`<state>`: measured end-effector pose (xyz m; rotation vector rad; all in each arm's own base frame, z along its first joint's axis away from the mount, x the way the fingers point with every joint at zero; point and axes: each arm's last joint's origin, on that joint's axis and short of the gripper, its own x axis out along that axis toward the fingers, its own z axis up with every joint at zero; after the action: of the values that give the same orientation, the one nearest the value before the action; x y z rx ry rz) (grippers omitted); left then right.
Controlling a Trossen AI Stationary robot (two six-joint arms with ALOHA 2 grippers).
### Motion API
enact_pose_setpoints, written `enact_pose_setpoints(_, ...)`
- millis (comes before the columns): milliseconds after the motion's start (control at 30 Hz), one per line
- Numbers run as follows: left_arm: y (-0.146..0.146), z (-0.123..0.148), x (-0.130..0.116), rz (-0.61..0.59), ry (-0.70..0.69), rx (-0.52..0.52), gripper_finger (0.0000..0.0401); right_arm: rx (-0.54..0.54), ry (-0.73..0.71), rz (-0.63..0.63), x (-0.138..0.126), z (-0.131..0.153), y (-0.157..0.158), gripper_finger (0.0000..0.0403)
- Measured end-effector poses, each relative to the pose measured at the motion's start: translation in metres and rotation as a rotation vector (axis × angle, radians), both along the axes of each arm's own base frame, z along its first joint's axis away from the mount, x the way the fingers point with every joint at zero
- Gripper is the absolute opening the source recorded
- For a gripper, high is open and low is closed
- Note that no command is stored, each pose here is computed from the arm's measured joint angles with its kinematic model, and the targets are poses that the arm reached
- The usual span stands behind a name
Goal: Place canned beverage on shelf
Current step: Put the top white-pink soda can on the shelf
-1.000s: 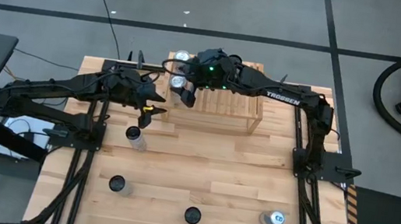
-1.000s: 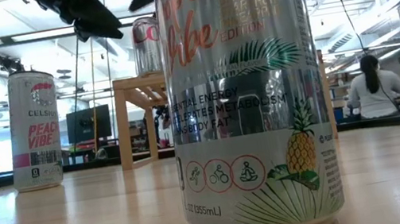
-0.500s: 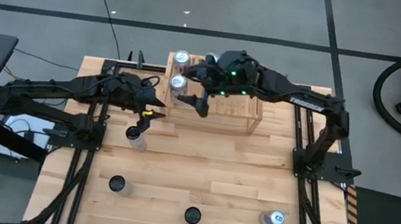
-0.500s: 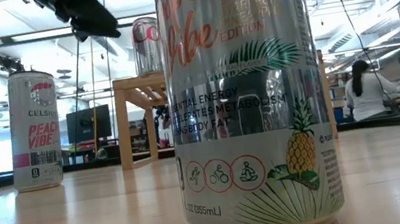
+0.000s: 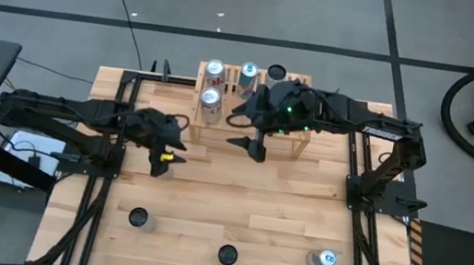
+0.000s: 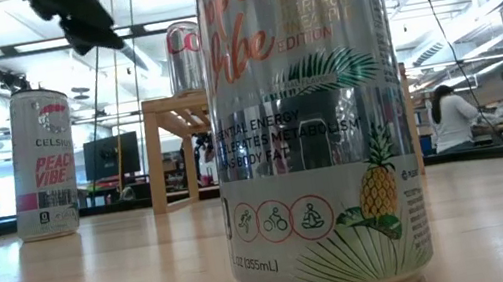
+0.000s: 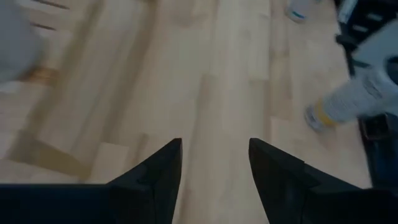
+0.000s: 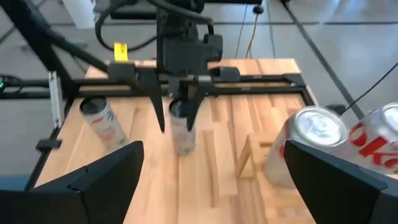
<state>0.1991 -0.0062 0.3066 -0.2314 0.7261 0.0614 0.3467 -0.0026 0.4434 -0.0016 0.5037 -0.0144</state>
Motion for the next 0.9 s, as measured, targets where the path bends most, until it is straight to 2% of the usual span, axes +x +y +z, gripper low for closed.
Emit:
enact_pose_setpoints(133, -0.013, -0.001, -0.002, -0.045, 0.017, -0.002, 0.0192, 0.001, 0.034, 0.029, -0.001, -0.004, 0.01, 0.0397)
enact_pose_setpoints(300, -0.023, -0.009, -0.012, -0.095, 0.133, 0.03, 0.0192, 0.0, 0.075, 0.056, 0.0, -0.009, 0.02, 0.0397)
enact_pose_setpoints(500, -0.024, -0.018, -0.024, -0.02, 0.275, 0.072, 0.0192, -0.004, 0.113, 0.073, -0.002, -0.012, 0.026, 0.0397)
enact_pose_setpoints(900, -0.026, -0.004, -0.007, 0.009, 0.056, 0.021, 0.0192, 0.003, 0.09, 0.07, -0.001, -0.01, 0.026, 0.0397)
